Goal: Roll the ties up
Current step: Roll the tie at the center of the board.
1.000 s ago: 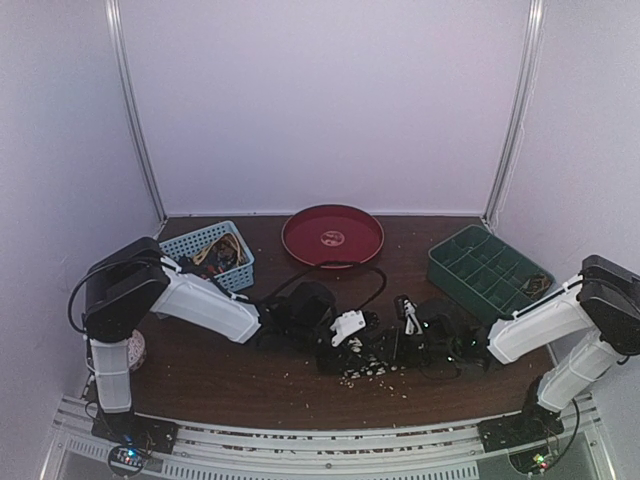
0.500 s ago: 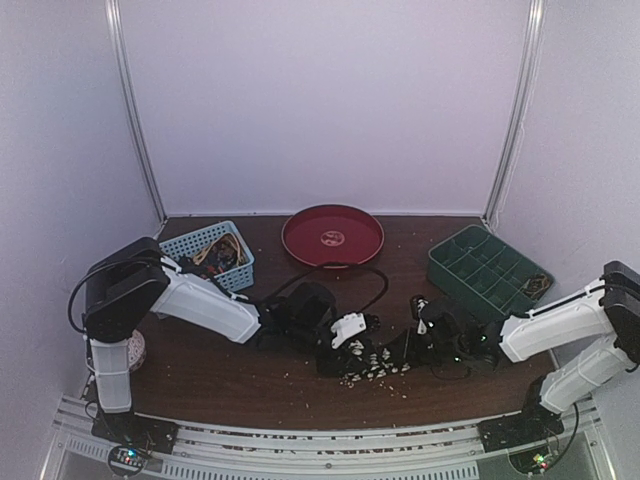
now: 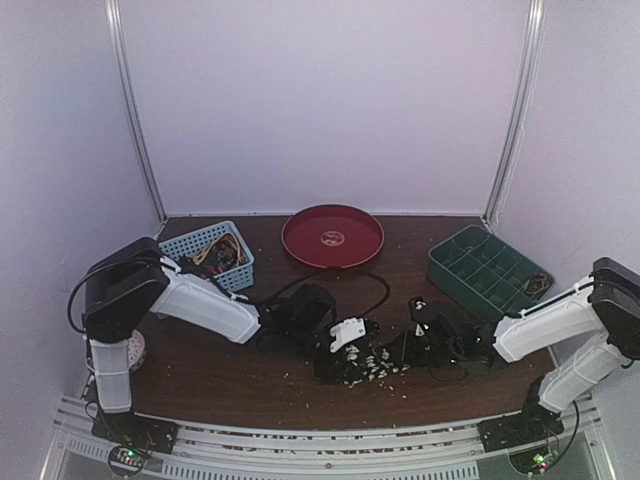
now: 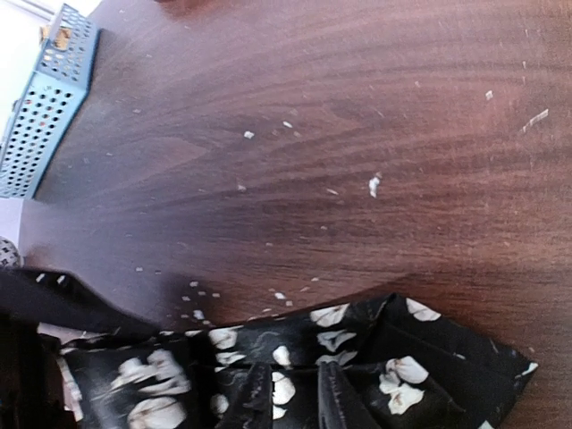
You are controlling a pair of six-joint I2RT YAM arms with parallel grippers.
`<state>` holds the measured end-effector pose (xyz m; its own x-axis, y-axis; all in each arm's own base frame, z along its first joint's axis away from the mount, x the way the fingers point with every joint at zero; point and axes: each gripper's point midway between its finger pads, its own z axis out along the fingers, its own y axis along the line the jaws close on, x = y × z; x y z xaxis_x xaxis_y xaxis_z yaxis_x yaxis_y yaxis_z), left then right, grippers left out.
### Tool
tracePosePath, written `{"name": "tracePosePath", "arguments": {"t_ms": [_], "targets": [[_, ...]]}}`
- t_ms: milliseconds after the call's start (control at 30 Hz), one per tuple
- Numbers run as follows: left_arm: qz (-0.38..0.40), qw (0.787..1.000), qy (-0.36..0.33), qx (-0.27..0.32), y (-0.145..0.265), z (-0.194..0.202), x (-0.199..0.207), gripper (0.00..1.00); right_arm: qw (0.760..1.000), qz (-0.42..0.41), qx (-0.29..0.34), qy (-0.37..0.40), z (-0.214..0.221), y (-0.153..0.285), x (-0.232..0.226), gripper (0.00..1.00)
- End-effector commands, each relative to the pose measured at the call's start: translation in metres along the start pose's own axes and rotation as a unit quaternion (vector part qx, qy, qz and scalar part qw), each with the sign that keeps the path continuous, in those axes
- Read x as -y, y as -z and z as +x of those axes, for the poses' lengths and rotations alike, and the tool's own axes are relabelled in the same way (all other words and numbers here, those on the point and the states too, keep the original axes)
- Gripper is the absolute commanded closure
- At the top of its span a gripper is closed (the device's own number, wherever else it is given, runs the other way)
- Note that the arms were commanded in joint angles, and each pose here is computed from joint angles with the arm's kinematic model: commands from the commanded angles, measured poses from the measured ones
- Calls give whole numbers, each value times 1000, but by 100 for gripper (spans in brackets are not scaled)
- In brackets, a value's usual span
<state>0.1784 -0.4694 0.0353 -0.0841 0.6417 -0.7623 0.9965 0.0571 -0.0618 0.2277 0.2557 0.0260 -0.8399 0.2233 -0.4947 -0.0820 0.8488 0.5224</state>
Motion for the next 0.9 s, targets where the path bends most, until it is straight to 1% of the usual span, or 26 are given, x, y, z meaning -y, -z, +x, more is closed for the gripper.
{"name": "tracePosePath", "arguments": {"t_ms": [0, 167, 267, 433, 633, 767, 867], "targets": [[-22, 999, -10, 27, 14, -23, -4, 24, 999, -29, 9, 10, -9, 14, -14, 79], [-31, 999, 12, 30, 9, -27, -10, 18, 999, -49, 12, 7, -10, 20, -23, 78], [-31, 999, 18, 23, 4, -27, -7, 17, 999, -50, 14, 5, -10, 21, -23, 78], [-39, 999, 26, 6, -4, -31, -6, 16, 998, -52, 17, 3, -10, 23, -21, 77], [-37, 999, 32, -5, -9, -33, -4, 15, 993, -118, -5, -13, -2, 24, -43, 80], [-45, 998, 41, -26, -13, -24, -8, 15, 992, -122, -11, -16, 3, 20, -44, 80], [-44, 998, 46, -29, -14, -23, -7, 17, 992, -121, -14, -16, 5, 20, -43, 80]]}}
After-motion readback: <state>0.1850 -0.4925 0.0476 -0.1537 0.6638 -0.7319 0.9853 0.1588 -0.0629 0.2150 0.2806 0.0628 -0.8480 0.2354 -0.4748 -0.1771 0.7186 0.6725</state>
